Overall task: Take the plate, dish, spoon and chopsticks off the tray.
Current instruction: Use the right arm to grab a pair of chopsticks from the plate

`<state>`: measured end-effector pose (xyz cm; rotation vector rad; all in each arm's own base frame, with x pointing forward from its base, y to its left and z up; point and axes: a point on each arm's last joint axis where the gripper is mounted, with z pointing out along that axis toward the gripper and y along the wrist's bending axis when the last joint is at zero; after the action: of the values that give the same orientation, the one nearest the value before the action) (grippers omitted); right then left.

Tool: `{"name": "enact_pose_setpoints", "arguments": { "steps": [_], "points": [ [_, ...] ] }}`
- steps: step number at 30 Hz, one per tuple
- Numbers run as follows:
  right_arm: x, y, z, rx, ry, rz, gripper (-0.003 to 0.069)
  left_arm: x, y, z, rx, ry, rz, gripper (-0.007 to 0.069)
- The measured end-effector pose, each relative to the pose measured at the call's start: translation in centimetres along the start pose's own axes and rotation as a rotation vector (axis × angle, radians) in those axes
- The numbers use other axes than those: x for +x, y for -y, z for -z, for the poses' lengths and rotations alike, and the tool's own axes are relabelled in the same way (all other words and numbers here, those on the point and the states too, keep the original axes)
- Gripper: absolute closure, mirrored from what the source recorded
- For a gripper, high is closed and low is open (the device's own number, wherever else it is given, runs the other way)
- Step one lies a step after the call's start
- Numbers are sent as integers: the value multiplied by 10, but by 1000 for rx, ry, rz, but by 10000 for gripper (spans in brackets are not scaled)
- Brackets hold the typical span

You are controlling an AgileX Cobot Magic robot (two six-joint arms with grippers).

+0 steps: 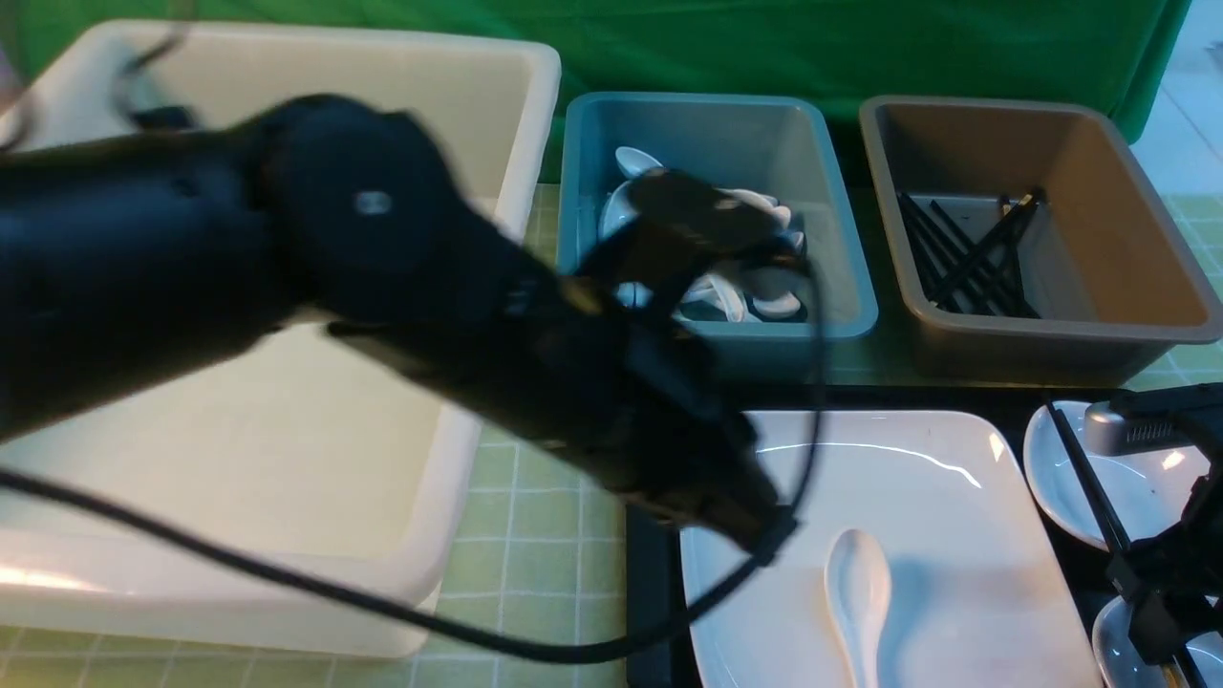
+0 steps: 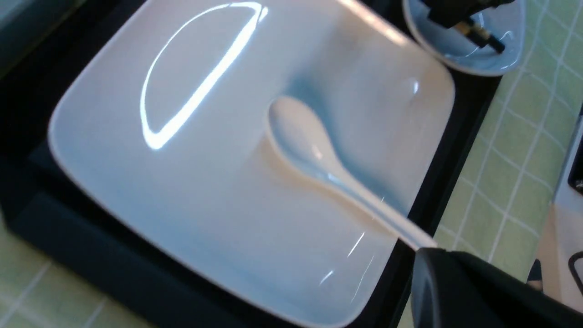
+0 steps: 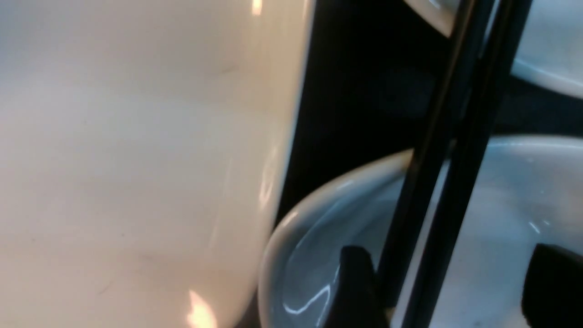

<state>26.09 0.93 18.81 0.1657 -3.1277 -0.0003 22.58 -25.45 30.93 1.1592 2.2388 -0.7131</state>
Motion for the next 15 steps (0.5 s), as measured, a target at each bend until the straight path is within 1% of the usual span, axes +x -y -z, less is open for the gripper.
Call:
{"name": "enact_pose_setpoints", "arguments": {
  "steps": [2, 6, 10, 15],
  "points": [
    [0, 0, 0, 0, 0, 0, 207, -10, 3, -11, 14, 0, -20, 641],
    [0, 0, 0, 0, -1, 0, 207, -22, 1, -31, 27, -11, -29, 641],
    [0, 0, 0, 0, 0, 0, 207, -25, -4, -44, 28, -24, -28, 641],
    [0, 0, 0, 1, 3, 0, 207, -27, -6, -48, 22, -18, -41, 641]
  ]
}}
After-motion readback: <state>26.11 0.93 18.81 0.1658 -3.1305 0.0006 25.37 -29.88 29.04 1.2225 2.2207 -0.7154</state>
